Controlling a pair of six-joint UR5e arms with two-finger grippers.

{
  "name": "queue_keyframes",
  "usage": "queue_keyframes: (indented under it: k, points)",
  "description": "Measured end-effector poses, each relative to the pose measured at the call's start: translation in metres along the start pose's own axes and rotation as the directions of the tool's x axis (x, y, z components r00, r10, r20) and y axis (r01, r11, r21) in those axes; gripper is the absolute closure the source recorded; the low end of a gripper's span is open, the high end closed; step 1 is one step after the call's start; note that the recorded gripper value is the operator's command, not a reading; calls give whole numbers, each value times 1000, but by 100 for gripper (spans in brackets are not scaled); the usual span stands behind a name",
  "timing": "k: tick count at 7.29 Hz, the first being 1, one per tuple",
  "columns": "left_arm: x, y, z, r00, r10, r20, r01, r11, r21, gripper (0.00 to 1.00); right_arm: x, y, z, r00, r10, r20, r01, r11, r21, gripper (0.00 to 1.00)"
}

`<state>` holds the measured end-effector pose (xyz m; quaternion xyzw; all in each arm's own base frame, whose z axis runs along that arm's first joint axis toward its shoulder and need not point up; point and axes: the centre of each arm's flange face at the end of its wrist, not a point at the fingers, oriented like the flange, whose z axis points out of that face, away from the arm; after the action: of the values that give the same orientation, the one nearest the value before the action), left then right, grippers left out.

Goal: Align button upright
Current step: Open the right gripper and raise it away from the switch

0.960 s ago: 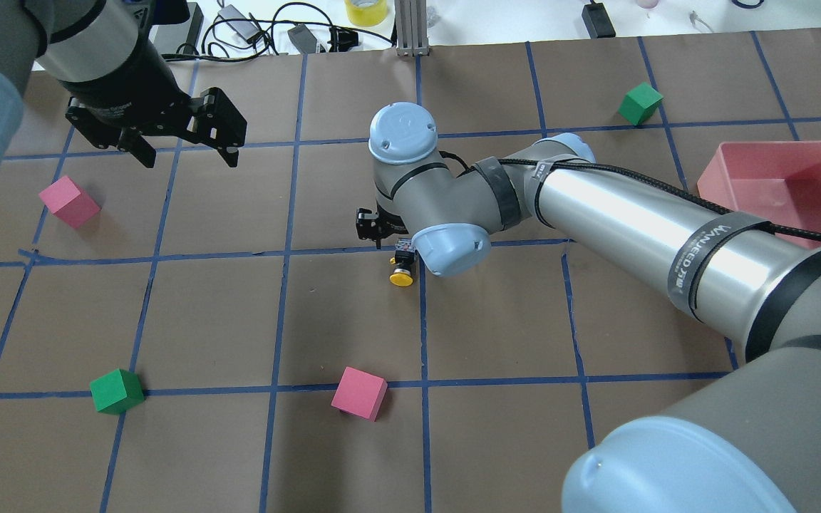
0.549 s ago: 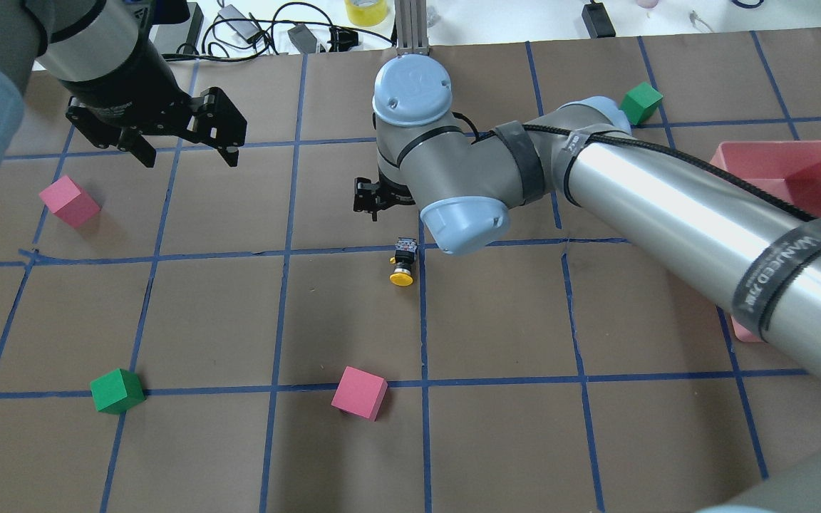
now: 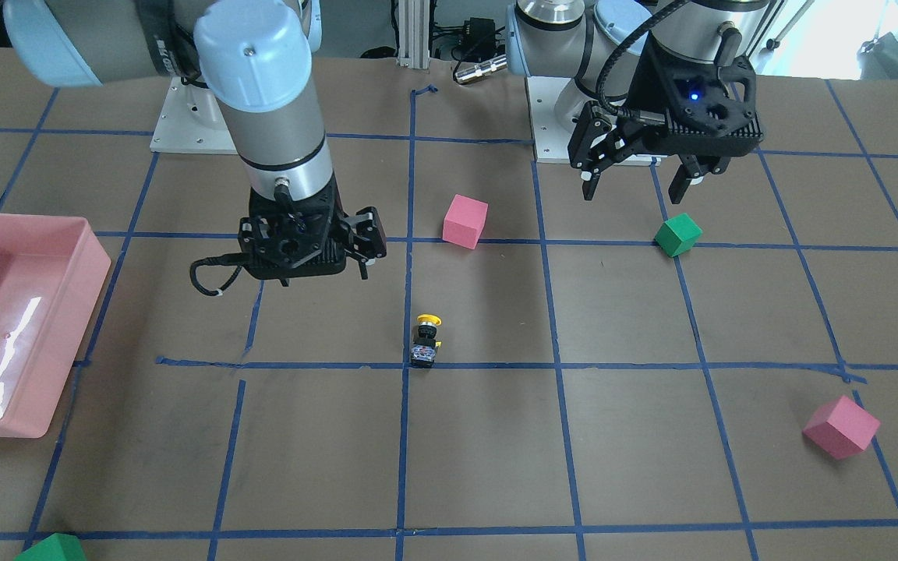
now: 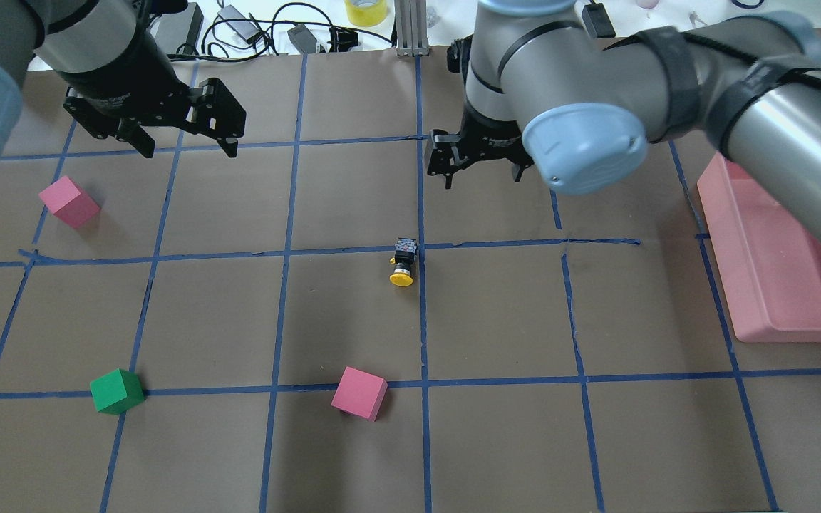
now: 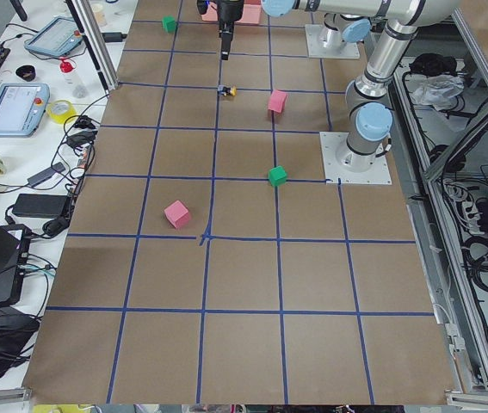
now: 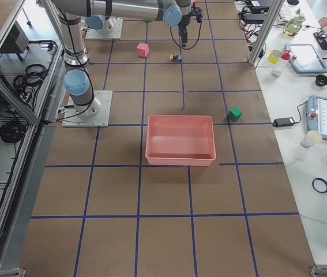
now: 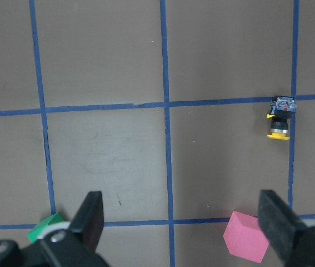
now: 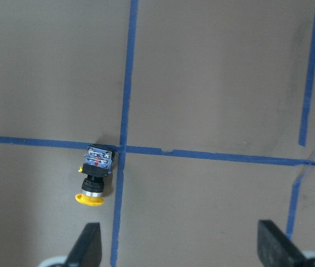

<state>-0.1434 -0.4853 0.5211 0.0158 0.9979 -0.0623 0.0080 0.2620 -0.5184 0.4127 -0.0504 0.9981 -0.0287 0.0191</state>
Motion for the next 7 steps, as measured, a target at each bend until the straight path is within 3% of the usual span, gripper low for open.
queue_keyframes:
  k: [2,4,7]
  points:
    - [3,-3,14,1000,-14,-4,14,1000,-13,0,20,22,-38,999,-38,-10,38,999,-37,0]
    - [9,-5,42,998,-59,-9,59,998,3,0,37,27,-56,995,-103,-14,102,994,-27,0]
    - [43,13,98,998,-68,-19,69,995,66,0,61,28,-70,996,-86,-18,86,996,-10,0]
